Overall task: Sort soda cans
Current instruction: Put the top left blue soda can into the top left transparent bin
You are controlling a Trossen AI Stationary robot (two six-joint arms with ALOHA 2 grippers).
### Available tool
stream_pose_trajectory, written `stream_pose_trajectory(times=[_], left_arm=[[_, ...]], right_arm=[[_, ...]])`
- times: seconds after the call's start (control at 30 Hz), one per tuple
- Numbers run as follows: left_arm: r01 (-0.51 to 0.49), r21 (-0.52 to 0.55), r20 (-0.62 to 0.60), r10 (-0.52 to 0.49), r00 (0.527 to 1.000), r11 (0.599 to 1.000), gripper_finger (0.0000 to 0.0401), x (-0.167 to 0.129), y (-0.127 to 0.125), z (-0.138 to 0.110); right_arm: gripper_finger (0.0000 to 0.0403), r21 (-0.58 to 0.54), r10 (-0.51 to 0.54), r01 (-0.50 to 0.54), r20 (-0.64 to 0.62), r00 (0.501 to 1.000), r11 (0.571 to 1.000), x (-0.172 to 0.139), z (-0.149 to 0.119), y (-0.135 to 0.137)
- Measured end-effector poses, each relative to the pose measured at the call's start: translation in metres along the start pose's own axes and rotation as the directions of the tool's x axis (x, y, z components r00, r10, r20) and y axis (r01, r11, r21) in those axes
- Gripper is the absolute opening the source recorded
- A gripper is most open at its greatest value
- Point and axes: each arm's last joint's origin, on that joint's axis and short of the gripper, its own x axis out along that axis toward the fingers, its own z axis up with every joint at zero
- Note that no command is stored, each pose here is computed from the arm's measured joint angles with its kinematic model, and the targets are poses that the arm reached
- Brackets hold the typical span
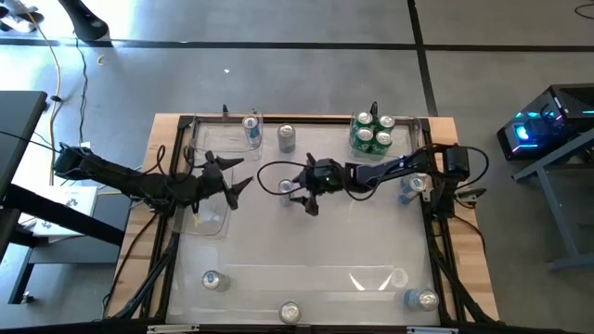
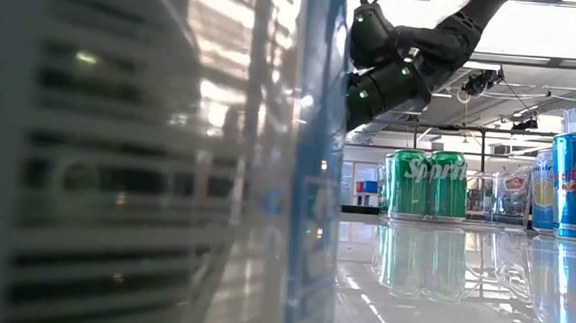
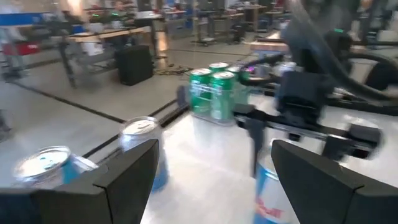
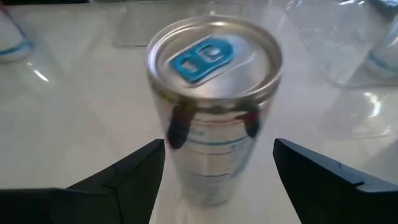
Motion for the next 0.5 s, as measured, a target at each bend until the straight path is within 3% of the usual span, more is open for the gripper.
stream_pose_trajectory(times=[0.07,0.23,0.37,0.5], left_arm=[[0.029,0.022,-0.009,-0.029,1.000,0.999,0.0310,0.001,-0.002,-0.001],[-0.025,0.117,-0.086,0.035,0.996,0.993,0.0310,0.012,-0.011,-0.012],[0.078,0.168,-0.159,-0.052,0.986,0.983,0.0310,0.028,-0.029,-0.006],[0.156,0.255,-0.233,-0.096,0.968,0.954,0.0310,0.048,-0.050,0.002]], right_arm=[[0.0296,-0.025,-0.020,0.020,-0.008,1.000,0.999,-0.001,0.000,0.000],[0.0296,-0.080,-0.080,0.073,-0.081,0.994,0.994,-0.017,0.006,0.005],[0.0296,-0.141,-0.156,0.139,-0.118,0.981,0.980,-0.030,0.011,0.012],[0.0295,-0.135,-0.169,0.152,-0.124,0.978,0.979,-0.031,0.012,0.005]])
